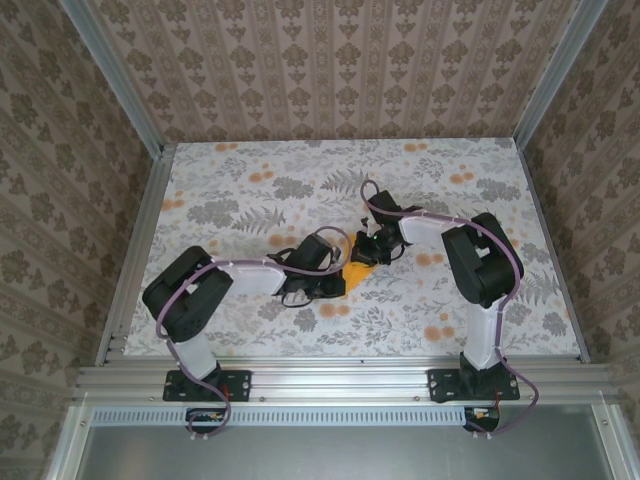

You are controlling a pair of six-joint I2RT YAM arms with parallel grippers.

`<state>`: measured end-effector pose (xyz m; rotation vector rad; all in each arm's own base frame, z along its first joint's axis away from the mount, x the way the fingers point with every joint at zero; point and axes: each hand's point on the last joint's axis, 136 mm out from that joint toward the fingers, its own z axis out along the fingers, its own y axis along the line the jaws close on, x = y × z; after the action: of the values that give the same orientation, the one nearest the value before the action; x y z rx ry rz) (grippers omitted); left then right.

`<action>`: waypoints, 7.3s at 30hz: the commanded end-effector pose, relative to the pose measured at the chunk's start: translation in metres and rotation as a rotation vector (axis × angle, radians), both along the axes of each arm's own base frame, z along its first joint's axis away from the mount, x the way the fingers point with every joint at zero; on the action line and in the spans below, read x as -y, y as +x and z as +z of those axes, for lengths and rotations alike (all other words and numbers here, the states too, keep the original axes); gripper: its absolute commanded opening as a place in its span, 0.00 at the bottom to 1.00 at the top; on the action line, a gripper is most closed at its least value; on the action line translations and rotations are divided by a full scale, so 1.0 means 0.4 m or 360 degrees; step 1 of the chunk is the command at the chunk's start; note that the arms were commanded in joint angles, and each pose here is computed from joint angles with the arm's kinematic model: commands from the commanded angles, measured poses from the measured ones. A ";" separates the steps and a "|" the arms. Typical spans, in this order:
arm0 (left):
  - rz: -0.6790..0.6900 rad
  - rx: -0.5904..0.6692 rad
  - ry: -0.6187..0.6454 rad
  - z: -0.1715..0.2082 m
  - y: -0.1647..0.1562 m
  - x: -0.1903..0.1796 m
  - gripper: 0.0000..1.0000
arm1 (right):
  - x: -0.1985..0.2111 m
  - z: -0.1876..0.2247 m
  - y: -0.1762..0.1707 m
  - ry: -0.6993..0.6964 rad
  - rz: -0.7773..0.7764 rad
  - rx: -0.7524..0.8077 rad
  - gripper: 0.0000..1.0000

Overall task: Fold a paper plane with a square sheet of paper (pick it up from the middle)
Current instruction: Fourth fold the wing at the center of the table, then turn over the paper at the center of the table.

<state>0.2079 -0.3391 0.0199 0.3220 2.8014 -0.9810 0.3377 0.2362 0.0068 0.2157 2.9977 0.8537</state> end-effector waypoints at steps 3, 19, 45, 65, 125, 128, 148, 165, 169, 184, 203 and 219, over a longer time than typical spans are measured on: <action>-0.0137 -0.0210 0.0319 -0.092 -0.131 -0.101 0.00 | 0.160 -0.199 -0.115 -0.0561 -0.0098 -0.0296 0.06; -0.0214 -0.0232 0.0340 -0.085 -0.156 -0.109 0.00 | 0.163 -0.197 -0.109 -0.0574 -0.0106 -0.0289 0.06; 0.0089 -0.0024 -0.0323 0.106 0.095 0.081 0.01 | 0.137 -0.178 -0.086 -0.0474 -0.0119 -0.0249 0.06; 0.0203 -0.0207 0.0044 -0.104 0.036 -0.029 0.00 | 0.021 0.020 -0.006 0.0036 -0.0034 0.0103 0.10; 0.0180 -0.0359 0.0059 -0.144 -0.036 -0.082 0.00 | 0.045 -0.046 -0.005 0.0066 0.0026 0.0115 0.05; 0.0164 -0.0387 0.0092 -0.155 -0.055 -0.097 0.00 | 0.053 -0.037 0.028 0.0110 0.0008 0.0151 0.05; 0.0137 -0.0431 0.0155 -0.170 -0.080 -0.118 0.00 | 0.177 -0.037 0.214 0.0112 -0.0169 0.0270 0.05; 0.0100 -0.0370 0.0063 -0.111 -0.048 -0.070 0.00 | 0.249 0.151 0.351 0.0174 -0.0342 0.0533 0.09; 0.0075 -0.0227 -0.0087 0.003 0.006 -0.012 0.04 | 0.242 0.215 0.270 0.0129 -0.0317 0.0542 0.23; 0.0319 0.0153 0.0071 0.152 0.091 -0.111 0.52 | 0.073 0.124 -0.012 0.0175 -0.0144 0.0282 0.50; 0.0474 0.0068 0.0149 0.102 0.088 -0.191 0.64 | -0.021 0.058 0.022 0.0333 -0.0132 0.0196 0.40; 0.0590 0.0001 0.0168 0.096 0.114 -0.276 0.75 | -0.004 0.134 0.025 0.0207 -0.0050 0.0301 0.02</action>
<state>0.2549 -0.2401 0.0558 -0.1699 2.7572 -0.7647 0.3469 0.2439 0.0324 0.2581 2.7689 1.1052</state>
